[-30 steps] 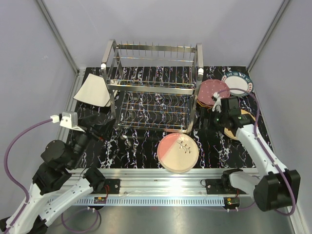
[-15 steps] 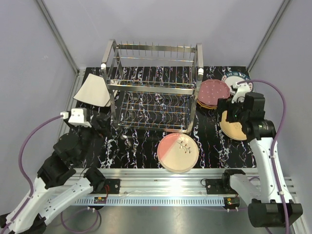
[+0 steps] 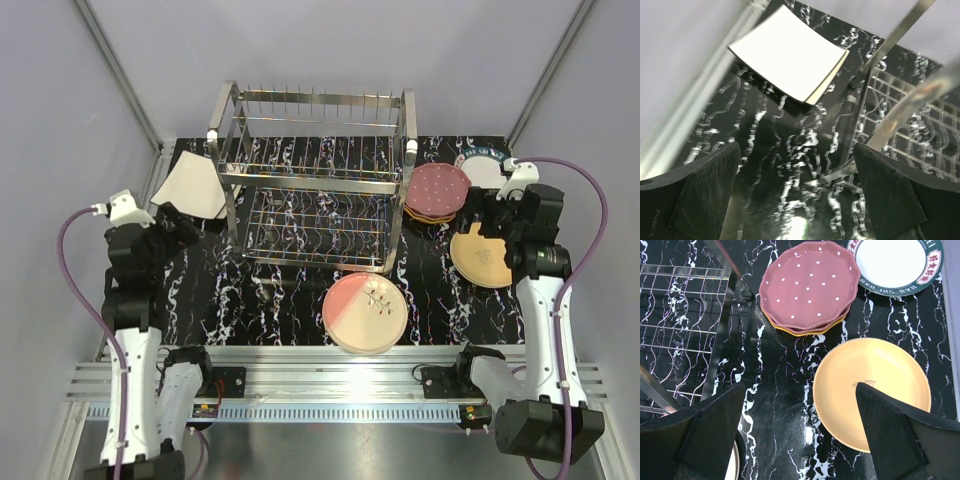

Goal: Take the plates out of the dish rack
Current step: Place the plate on the table

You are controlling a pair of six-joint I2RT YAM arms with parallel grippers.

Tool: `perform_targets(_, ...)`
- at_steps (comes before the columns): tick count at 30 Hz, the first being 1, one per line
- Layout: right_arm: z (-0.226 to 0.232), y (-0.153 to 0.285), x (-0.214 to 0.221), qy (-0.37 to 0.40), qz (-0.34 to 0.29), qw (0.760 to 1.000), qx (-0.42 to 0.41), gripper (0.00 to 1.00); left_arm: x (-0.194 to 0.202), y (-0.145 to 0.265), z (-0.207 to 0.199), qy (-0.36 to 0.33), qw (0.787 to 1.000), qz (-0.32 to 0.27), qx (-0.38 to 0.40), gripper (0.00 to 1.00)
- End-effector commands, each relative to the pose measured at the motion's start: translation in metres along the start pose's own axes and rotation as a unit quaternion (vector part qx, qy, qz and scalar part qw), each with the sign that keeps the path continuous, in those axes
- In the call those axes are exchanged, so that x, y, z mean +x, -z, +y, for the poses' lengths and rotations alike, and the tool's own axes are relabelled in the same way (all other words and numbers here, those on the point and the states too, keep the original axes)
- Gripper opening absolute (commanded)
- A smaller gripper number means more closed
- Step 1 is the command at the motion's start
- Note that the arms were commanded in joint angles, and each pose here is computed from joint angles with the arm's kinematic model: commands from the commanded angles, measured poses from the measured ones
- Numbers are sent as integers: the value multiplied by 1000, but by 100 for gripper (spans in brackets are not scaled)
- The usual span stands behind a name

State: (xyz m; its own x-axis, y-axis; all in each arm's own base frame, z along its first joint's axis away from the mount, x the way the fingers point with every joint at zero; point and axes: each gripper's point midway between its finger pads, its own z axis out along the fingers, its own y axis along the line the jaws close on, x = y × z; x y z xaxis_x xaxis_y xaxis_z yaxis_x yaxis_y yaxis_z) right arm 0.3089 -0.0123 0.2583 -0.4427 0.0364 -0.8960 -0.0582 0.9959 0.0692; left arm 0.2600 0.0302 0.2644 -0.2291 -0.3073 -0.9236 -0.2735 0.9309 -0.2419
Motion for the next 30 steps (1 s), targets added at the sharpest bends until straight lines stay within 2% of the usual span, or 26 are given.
perform_targets(1, 3, -3, -13, -10, -40, 999, -9, 100, -2, -12, -18, 83, 994, 12, 67, 99)
perform_targets(5, -5, -7, -9, -25, -36, 999, 14, 100, 6, -18, 24, 62, 998, -3, -27, 99)
perform_targets(10, -19, -3, -17, -35, -68, 995, 59, 100, 24, -9, 47, 32, 996, -42, -67, 99)
perform_targets(11, -25, -3, -22, -87, -82, 990, 81, 100, 28, -9, 47, 28, 996, -42, -69, 99)
perform_targets(12, -46, -1, -22, -107, -91, 980, 143, 100, 36, -10, 50, 23, 996, -38, -73, 99)
perform_targets(15, -69, 1, -19, -129, -104, 964, 208, 100, 36, -10, 44, 5, 997, -35, -64, 99)
perform_targets(19, -68, 3, -17, -122, -102, 966, 206, 100, 39, -12, 32, -5, 999, -25, -37, 99)
perform_targets(30, -82, 7, -14, -118, -112, 955, 247, 100, 39, -12, 27, -12, 999, -26, -26, 99)
